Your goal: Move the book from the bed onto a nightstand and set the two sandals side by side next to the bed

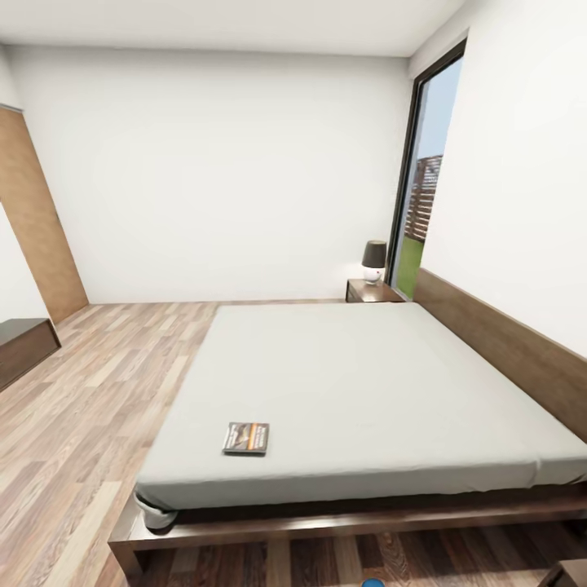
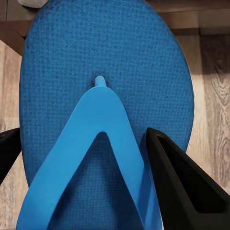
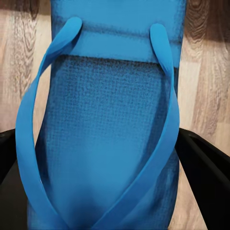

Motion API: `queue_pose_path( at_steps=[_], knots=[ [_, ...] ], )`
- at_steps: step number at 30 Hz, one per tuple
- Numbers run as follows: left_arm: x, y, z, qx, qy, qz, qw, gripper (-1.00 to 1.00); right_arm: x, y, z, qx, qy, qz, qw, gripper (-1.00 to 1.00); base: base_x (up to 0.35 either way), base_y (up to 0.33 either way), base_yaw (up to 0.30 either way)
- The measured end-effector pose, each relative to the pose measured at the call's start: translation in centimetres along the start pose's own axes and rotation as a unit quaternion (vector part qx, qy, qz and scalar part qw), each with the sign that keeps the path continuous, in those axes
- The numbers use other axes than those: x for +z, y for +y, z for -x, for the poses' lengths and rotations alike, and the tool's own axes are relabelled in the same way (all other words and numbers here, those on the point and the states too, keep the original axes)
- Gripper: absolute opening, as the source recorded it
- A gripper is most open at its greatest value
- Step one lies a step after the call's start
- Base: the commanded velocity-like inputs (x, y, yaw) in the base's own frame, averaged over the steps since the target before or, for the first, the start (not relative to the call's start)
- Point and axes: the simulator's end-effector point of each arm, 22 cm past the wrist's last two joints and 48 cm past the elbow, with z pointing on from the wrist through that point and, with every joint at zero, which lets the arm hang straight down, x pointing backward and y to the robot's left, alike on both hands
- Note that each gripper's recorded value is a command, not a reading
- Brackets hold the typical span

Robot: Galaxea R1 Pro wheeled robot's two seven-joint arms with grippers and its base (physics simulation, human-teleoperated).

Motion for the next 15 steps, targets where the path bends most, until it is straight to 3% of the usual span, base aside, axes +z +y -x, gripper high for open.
queue_pose_path(
  at_steps=[15],
  knots=[
    [0.00,0.00,-0.01,0.000,0.000,0.000,1.0000,-1.00,0.00,0.01,-0.05,-0.001,0.000,0.000,1.0000,-1.00,-0.007,0.207,0.000]
  ],
)
